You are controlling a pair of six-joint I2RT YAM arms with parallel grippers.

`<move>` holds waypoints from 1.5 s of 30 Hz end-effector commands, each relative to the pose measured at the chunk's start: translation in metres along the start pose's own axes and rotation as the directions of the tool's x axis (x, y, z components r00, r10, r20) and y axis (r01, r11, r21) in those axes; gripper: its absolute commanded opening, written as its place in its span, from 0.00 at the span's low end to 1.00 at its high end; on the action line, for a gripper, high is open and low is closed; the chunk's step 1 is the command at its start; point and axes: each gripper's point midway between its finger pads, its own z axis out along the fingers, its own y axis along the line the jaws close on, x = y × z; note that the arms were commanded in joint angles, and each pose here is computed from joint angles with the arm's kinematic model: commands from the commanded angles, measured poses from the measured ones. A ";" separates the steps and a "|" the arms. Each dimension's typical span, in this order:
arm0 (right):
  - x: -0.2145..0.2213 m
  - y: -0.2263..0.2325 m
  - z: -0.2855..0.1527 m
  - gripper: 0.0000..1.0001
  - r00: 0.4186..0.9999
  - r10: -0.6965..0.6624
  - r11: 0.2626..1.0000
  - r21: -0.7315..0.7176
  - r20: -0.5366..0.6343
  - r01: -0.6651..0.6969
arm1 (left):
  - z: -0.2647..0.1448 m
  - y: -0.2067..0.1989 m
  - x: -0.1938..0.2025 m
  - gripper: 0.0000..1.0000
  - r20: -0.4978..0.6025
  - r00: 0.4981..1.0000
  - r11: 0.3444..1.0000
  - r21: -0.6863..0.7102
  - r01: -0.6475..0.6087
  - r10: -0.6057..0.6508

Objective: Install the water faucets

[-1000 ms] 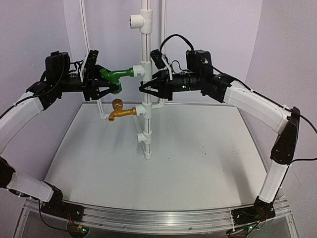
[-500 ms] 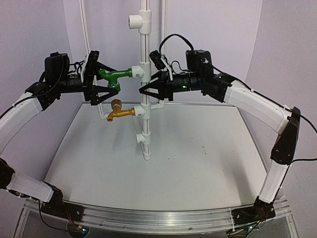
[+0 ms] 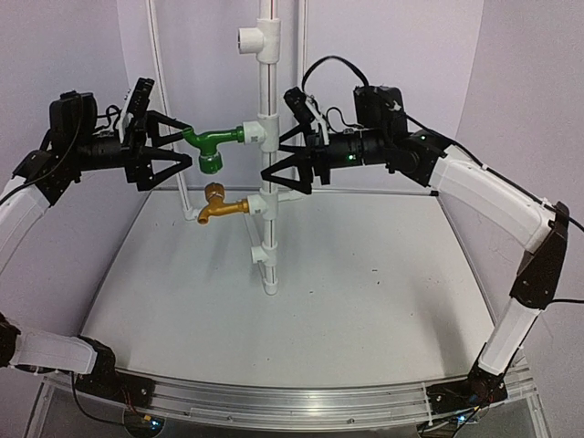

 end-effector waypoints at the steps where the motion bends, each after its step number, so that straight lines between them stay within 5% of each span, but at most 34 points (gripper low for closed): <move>1: -0.038 0.009 -0.034 0.98 0.995 -0.081 0.993 0.085 0.051 0.076 | -0.025 -0.008 -0.031 1.00 0.013 0.999 0.997 -0.071 0.035 -0.034; 10: -0.045 0.005 -0.078 0.98 0.985 -0.170 0.951 0.259 -0.019 0.169 | -0.074 0.038 -0.041 1.00 0.082 0.982 0.903 -0.385 0.191 -0.173; 16: -0.033 -0.021 -0.109 0.98 0.993 -0.104 0.906 0.408 -0.047 0.115 | -0.131 0.090 -0.011 1.00 0.197 0.917 0.681 -0.620 0.390 -0.347; 20: -0.012 -0.065 -0.148 0.98 1.000 0.019 0.835 0.550 -0.020 -0.005 | -0.157 0.116 0.044 1.00 0.186 0.853 0.486 -0.753 0.443 -0.489; 25: 0.026 -0.099 -0.198 0.98 0.993 0.115 0.724 0.686 -0.016 -0.073 | -0.168 0.124 0.144 1.00 0.015 0.661 0.345 -0.844 0.411 -0.751; 29: 0.072 -0.117 -0.247 0.98 0.973 0.229 0.614 0.774 0.010 -0.153 | -0.156 0.117 0.185 1.00 -0.070 0.490 0.341 -0.802 0.490 -0.869; 32: 0.113 -0.124 -0.288 0.98 0.940 0.337 0.494 0.838 0.059 -0.230 | -0.159 0.117 0.209 1.00 -0.058 0.430 0.301 -0.799 0.521 -0.901; 40: 0.184 -0.100 -0.338 0.98 0.891 0.445 0.363 0.890 0.094 -0.275 | -0.200 0.134 0.232 1.00 0.154 0.397 0.078 -0.857 0.510 -0.905; 45: 0.185 -0.081 -0.338 0.98 0.901 0.423 0.401 0.872 0.095 -0.281 | -0.225 0.132 0.232 1.00 0.179 0.447 0.034 -0.903 0.429 -0.876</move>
